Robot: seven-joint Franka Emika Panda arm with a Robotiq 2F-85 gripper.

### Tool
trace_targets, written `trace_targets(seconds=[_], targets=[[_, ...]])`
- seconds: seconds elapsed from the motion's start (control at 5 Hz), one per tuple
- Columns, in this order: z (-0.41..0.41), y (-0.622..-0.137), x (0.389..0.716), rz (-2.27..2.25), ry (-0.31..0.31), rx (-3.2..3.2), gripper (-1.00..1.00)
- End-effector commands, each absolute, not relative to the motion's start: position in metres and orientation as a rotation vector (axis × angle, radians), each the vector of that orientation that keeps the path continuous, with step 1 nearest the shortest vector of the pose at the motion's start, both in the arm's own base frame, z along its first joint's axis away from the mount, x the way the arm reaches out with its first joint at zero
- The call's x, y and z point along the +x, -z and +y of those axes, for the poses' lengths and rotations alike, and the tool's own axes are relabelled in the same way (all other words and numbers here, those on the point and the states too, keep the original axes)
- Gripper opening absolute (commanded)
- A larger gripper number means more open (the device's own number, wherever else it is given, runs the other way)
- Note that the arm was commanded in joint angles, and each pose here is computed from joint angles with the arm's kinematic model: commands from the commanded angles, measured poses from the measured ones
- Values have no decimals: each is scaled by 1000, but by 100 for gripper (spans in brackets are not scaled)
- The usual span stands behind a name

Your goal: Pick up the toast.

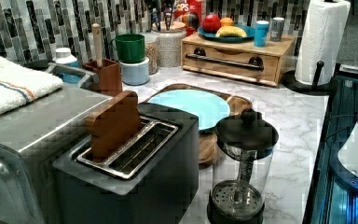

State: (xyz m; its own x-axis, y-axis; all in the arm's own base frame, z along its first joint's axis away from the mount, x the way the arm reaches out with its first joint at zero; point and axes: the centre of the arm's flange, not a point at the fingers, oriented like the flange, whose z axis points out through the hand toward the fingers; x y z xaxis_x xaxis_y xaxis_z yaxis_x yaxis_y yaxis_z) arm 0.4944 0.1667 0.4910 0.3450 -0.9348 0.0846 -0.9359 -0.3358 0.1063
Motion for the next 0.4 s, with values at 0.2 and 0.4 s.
trace_targets(seconds=[0.2, 0.4], targets=[[317, -537, 454, -1892, -92, 2405, 100], [343, -540, 450, -1935, -81, 2407, 100]])
